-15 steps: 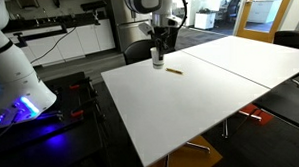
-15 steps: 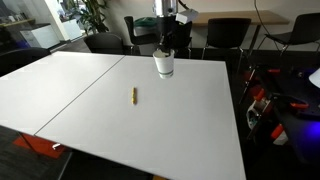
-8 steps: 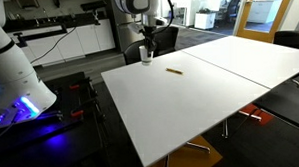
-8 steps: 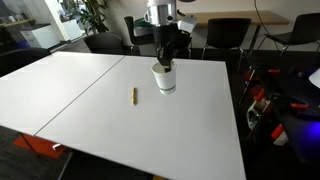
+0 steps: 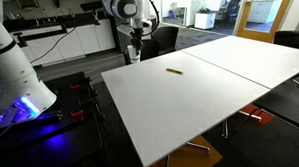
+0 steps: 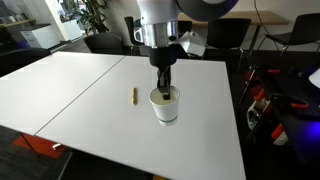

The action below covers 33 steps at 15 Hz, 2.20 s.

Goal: Move the cup forward.

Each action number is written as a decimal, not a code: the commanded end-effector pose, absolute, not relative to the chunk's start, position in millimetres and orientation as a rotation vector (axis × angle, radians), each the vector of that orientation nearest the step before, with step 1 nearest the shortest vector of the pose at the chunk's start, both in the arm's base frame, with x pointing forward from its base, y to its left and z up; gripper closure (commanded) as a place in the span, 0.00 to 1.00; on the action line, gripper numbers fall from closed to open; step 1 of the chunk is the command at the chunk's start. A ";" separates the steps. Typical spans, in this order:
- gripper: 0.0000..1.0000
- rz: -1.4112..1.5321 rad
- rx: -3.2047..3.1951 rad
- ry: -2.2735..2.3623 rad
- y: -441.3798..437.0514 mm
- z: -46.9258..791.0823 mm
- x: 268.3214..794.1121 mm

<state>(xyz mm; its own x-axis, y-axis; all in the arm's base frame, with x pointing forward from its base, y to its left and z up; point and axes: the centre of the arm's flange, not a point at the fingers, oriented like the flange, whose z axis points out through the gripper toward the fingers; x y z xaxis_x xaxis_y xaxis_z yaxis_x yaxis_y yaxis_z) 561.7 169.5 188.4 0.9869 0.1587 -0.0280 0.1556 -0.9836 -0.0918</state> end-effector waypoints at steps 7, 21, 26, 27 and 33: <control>1.00 -0.109 -3.078 -0.325 237.2 152.2 616.2; 0.29 -0.126 -3.096 -0.228 227.3 135.2 633.5; 0.00 -0.136 -3.099 -0.148 229.2 159.7 622.4; 0.00 -0.133 -3.094 -0.140 230.0 165.5 620.1; 0.00 -0.188 -3.139 0.021 214.3 217.6 594.9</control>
